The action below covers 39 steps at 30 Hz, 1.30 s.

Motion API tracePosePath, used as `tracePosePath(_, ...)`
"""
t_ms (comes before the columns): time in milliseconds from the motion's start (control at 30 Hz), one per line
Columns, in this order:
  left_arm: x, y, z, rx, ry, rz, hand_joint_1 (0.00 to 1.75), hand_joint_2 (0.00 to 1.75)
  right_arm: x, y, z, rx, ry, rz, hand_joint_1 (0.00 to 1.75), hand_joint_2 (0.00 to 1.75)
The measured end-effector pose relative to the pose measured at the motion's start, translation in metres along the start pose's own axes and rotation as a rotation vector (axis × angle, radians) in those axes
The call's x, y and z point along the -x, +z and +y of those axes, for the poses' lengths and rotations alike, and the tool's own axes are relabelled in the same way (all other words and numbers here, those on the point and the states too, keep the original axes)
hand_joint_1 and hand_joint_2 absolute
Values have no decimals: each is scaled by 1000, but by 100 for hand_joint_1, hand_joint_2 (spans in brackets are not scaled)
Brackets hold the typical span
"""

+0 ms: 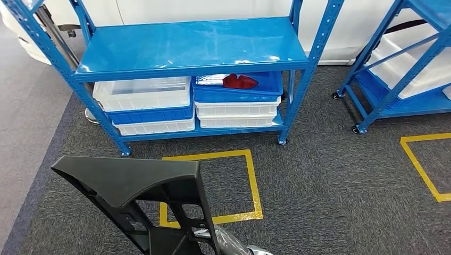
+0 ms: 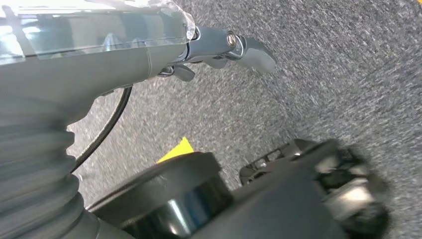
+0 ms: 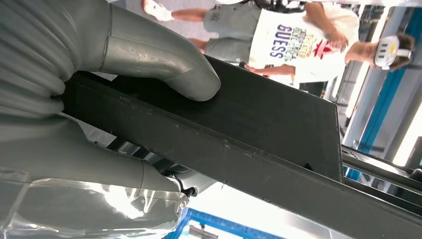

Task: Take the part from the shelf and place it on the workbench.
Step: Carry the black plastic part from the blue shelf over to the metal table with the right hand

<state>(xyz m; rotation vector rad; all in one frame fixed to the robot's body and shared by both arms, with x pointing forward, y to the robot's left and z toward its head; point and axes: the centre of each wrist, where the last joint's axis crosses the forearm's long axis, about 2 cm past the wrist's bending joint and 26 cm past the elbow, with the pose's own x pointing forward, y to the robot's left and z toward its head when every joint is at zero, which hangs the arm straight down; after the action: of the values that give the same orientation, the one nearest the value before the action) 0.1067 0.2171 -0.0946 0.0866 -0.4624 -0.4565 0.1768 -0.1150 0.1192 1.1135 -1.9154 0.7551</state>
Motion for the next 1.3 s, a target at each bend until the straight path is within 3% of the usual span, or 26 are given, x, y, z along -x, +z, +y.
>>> tracePosePath(1300,4,0,1,-14,-6,-7,0,175,-5,-3,1,51,30,-19,168,175)
